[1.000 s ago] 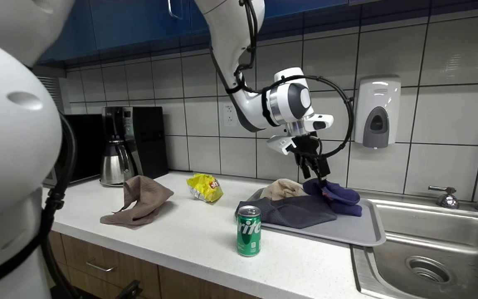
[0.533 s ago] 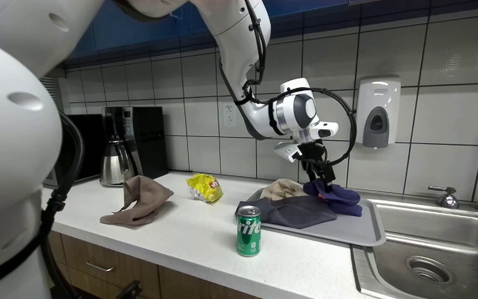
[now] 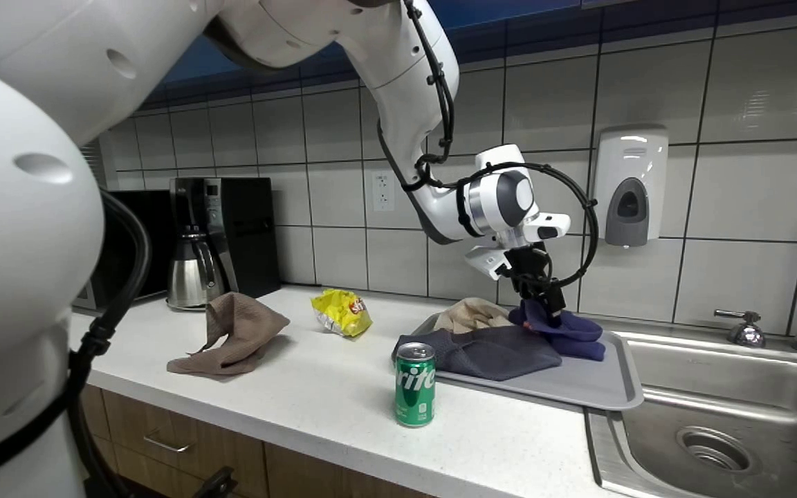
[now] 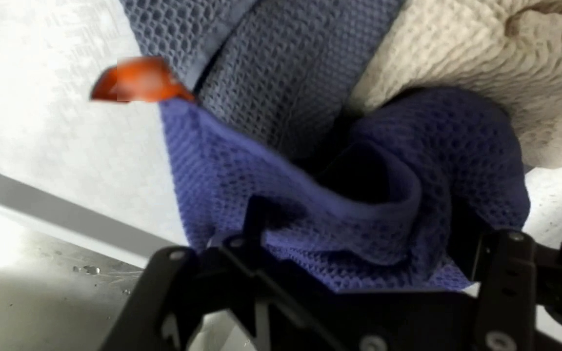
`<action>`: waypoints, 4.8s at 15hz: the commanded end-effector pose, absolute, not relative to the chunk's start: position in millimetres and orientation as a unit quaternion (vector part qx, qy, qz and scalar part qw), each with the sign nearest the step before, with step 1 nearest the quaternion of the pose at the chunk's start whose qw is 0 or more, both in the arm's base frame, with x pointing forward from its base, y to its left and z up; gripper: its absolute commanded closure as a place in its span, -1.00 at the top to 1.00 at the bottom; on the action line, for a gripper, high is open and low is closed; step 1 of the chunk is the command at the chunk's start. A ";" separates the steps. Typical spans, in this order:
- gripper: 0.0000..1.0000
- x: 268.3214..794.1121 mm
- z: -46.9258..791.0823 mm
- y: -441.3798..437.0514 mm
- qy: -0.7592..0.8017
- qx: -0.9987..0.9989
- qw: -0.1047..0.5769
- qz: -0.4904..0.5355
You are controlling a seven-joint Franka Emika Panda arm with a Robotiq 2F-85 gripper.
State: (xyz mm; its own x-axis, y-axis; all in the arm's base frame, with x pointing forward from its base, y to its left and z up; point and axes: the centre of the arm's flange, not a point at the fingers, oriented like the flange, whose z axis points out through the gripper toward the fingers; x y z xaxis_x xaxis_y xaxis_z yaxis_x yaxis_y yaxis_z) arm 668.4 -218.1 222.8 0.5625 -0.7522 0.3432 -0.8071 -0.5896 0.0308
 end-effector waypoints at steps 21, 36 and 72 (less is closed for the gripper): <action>-0.96 662.0 244.7 -221.9 -0.468 0.865 0.096 0.153; -0.96 610.9 320.0 -157.8 -0.456 0.867 0.089 0.181; -0.96 624.6 339.5 16.0 -0.298 0.928 0.007 0.224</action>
State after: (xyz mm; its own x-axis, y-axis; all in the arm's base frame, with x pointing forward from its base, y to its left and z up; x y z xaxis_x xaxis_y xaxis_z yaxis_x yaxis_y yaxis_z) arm 610.9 12.5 337.8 0.7031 -0.5777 0.4147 -0.5947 -0.7974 -0.1024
